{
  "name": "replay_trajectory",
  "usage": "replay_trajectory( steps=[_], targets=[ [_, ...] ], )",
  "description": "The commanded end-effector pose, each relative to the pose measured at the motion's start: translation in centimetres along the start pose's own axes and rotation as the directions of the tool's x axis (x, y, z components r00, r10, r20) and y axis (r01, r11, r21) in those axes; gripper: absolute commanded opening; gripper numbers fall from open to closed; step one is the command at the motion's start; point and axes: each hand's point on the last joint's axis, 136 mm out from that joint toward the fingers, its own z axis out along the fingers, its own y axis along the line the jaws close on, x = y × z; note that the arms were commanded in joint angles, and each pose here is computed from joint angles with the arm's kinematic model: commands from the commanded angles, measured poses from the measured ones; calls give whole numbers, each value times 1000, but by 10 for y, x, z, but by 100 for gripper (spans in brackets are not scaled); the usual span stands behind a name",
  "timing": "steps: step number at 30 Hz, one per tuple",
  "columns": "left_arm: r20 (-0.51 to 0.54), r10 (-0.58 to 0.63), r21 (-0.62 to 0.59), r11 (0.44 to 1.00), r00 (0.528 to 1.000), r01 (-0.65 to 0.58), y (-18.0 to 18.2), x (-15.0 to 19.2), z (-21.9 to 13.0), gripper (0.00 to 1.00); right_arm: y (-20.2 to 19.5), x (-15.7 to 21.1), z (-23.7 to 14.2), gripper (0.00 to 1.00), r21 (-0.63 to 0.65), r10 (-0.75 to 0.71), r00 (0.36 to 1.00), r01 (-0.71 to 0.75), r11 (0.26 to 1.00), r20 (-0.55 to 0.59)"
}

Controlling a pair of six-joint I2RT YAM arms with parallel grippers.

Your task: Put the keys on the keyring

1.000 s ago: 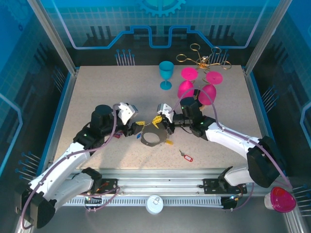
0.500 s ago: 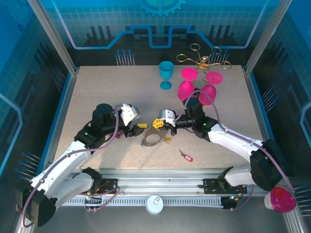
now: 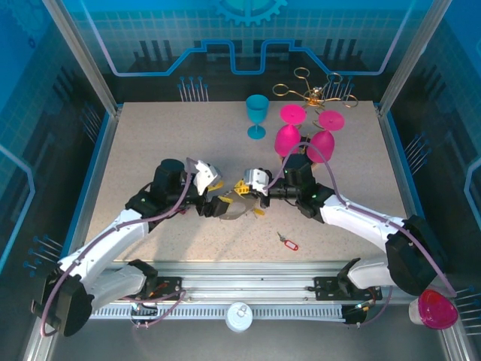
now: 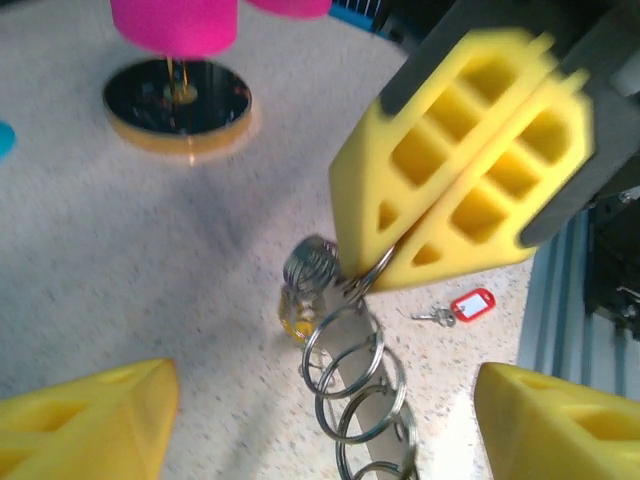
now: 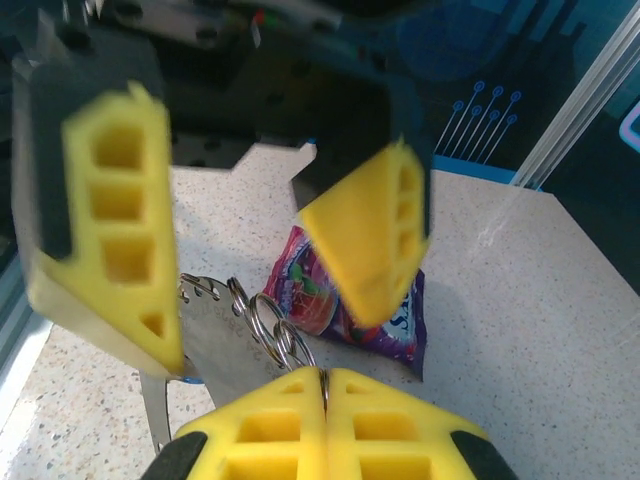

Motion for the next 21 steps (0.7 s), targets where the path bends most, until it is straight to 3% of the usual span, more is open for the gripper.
replay_trajectory(
  steps=[1,11,13,17,19,21],
  targets=[
    [-9,3,52,999,1000,-3,-11,-4,0,62,-7,-19,0,0,43,-25,998,23,999,51],
    [8,108,9,994,994,-108,-10,-9,-1,3,-8,-27,1,0,62,31,998,-35,997,60],
    [19,175,-42,984,984,-174,-7,-12,-2,0,-7,-26,-2,2,61,60,997,-63,996,54],
    [46,361,-173,921,932,-348,-3,-23,-7,0,-10,-29,-14,40,62,176,983,-179,982,56],
    [48,458,-217,873,888,-438,-4,-26,-9,0,-13,-32,-24,46,57,264,962,-268,962,66],
    [58,540,-244,823,839,-513,-8,-28,-9,0,-19,-26,-36,47,76,386,921,-390,918,56]
  ],
)
